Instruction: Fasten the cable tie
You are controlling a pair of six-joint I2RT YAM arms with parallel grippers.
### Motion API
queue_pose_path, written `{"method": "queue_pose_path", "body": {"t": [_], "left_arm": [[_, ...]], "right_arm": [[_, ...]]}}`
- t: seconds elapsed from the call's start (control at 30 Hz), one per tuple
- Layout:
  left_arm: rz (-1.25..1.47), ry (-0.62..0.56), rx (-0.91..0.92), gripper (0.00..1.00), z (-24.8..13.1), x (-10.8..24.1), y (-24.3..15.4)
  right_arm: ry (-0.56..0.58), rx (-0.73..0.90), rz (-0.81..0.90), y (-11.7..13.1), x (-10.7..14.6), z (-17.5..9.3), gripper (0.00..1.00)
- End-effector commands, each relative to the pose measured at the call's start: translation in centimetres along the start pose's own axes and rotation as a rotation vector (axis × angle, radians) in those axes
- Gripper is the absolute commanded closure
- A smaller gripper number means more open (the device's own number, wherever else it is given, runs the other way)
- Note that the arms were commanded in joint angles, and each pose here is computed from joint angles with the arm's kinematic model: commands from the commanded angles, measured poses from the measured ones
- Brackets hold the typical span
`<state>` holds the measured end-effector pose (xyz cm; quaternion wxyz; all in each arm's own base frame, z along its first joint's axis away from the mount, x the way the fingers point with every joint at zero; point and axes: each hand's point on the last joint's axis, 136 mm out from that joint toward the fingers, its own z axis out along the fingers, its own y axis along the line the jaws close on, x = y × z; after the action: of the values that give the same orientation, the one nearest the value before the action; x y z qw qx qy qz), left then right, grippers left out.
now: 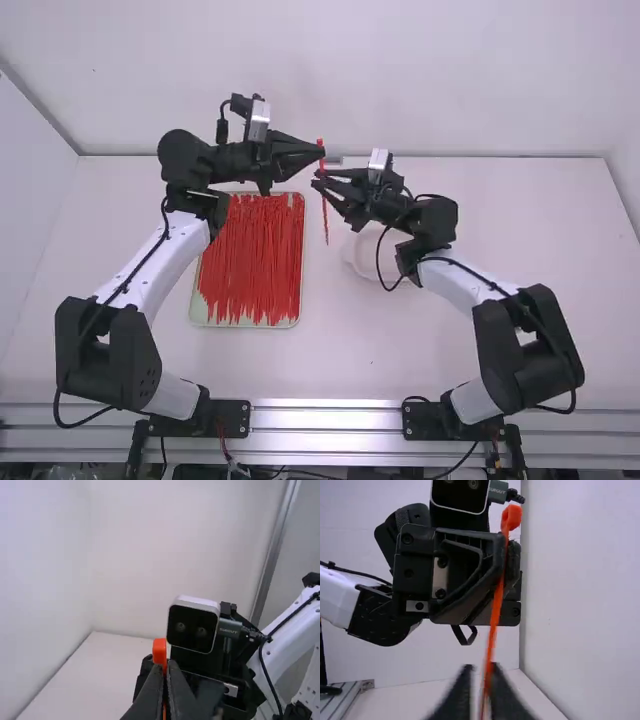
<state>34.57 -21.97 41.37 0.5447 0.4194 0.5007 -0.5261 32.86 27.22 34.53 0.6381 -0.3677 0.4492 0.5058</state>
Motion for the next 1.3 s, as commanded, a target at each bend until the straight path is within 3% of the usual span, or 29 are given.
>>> {"method": "queue_pose_path", "body": {"t": [0.0,0.03,0.07,0.23,0.43,0.87,1.23,1.27], "left_arm": [[0.042,-0.009,0.009,0.98,0.4,-0.8,-0.3],[0.043,-0.009,0.008,0.98,0.4,-0.8,-0.3],[0.043,-0.01,0.006,0.98,0.4,-0.8,-0.3],[0.046,-0.009,0.004,0.98,0.3,-0.8,-0.2],[0.002,-0.009,-0.082,0.98,-0.3,-1.3,1.8],[-0.12,0.055,-0.205,0.98,0.2,-4.2,5.8],[-0.463,0.058,-0.188,0.98,-0.2,-1.7,12.3],[-0.528,0.052,-0.197,0.98,-0.5,-1.2,13.2]], "right_arm": [[-0.018,-0.002,-0.02,-0.2,-0.9,0.3,0.5],[-0.019,0.002,-0.02,-0.3,-0.9,0.3,0.07],[-0.018,0.004,-0.019,-0.4,-0.9,0.3,0.01],[-0.026,0.043,-0.08,-1.7,-1.6,-0.9,0.01],[0.035,-0.093,-0.445,-0.2,-0.7,-2.0,0.01],[0.057,-0.09,-0.525,-1.0,-0.6,-3.2,0.02],[0.088,-0.12,-0.566,-1.3,-0.2,-4.4,0.01],[0.099,-0.15,-0.633,-1.2,0.0,-4.9,0.01]]}}
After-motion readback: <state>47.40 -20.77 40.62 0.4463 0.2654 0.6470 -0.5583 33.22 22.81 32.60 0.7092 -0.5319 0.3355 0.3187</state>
